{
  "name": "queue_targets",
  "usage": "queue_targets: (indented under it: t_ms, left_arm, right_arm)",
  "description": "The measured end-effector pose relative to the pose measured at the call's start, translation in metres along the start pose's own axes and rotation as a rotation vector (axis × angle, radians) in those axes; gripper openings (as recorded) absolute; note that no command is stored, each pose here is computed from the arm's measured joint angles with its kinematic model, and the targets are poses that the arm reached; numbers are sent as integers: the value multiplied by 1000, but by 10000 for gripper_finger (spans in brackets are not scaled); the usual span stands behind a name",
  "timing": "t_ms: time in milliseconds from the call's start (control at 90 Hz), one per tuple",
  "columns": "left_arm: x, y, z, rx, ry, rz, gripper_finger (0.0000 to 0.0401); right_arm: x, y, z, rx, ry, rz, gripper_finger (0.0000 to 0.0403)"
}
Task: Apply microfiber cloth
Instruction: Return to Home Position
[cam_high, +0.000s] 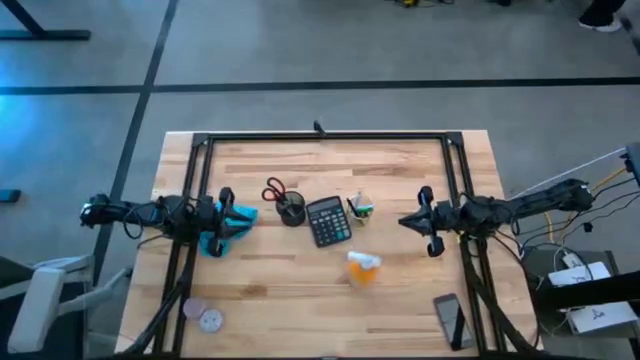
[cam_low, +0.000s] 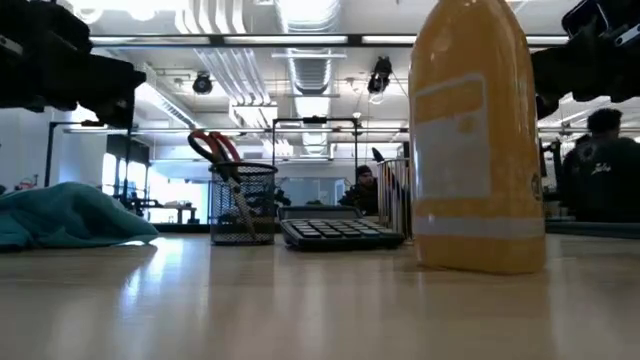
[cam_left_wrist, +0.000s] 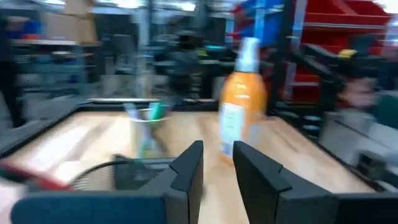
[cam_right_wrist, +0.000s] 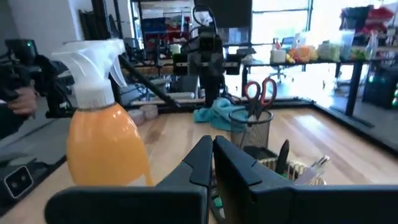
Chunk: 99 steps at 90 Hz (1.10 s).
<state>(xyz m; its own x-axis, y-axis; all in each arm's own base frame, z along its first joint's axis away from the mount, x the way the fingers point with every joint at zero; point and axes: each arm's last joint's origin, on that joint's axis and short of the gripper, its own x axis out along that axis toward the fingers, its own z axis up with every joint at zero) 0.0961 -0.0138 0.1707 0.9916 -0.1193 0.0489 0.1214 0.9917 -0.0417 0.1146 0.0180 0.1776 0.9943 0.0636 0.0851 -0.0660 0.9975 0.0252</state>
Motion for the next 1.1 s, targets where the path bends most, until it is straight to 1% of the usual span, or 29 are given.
queue_targets:
  t_ms: [44,144,300,522,611,822,933,1022,1100]
  left_arm:
    - [0,0,0,-2,-3,2,68]
    - [0,0,0,6,5,5,61]
    - [2,0,-1,5,19,9,62]
    - [3,0,-2,-1,36,10,72]
    - [3,0,-2,-1,43,10,75]
    - [4,0,-4,0,64,11,82]
    - [5,0,-5,0,76,12,85]
    - [6,0,-5,0,84,12,87]
    - [6,0,-6,0,92,13,89]
  right_arm:
    - [0,0,0,-4,-2,1,0]
    - [0,-1,-1,-3,7,47,0]
    - [0,-3,-1,14,14,86,0]
    - [-1,-9,-5,1,58,32,0]
    - [-4,-10,-6,-1,68,-17,0]
    - [-10,-11,-6,-57,60,-25,0]
    - [-16,-10,-8,-34,73,-6,0]
    - [-19,-10,-7,9,54,-7,0]
    - [-19,-10,-5,-14,39,-15,0]
